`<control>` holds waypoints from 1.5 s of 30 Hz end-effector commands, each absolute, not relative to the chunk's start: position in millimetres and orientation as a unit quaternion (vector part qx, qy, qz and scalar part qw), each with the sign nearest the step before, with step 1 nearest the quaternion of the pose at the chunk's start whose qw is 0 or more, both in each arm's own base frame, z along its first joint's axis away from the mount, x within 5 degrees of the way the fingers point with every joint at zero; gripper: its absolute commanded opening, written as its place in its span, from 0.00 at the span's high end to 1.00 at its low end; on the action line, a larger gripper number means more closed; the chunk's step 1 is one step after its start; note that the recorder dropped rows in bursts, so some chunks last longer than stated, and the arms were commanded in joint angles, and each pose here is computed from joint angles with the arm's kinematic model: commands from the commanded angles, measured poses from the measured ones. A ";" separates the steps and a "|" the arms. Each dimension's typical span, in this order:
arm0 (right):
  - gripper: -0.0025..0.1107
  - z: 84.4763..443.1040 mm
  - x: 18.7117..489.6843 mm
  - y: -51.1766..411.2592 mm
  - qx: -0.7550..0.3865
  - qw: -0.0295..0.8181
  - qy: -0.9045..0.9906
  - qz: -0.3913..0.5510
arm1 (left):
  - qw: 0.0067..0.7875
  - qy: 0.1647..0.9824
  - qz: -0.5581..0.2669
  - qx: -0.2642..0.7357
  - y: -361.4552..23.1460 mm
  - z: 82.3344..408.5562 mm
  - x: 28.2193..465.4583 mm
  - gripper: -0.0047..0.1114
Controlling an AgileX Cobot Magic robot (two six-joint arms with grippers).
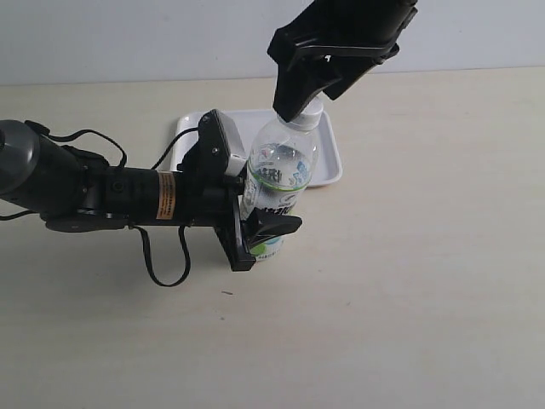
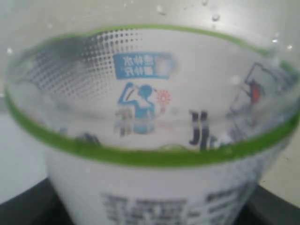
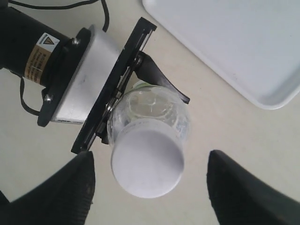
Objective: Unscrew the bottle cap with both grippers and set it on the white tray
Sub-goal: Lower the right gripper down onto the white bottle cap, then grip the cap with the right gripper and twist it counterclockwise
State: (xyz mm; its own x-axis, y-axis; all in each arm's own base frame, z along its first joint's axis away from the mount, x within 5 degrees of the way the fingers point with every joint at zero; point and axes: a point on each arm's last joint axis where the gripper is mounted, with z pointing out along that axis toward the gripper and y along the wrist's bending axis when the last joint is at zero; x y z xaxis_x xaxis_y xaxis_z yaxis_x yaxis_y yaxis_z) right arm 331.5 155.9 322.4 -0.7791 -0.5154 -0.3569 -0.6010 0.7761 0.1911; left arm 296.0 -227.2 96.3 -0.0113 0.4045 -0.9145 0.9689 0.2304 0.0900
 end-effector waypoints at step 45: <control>0.67 316.1 334.5 157.6 -0.352 0.146 0.914 0.141 | 0.457 0.641 -0.298 0.539 -225.3 99.3 298.1 0.96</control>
State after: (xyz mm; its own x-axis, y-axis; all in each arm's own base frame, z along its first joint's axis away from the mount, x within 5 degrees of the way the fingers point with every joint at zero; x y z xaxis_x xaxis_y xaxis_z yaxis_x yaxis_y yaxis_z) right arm 334.5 157.6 316.3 -0.7180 -0.5946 -0.3618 -0.6769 0.7175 0.1643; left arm 296.4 -226.9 96.7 -0.0062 0.4108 -0.9117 0.9678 0.2320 0.0980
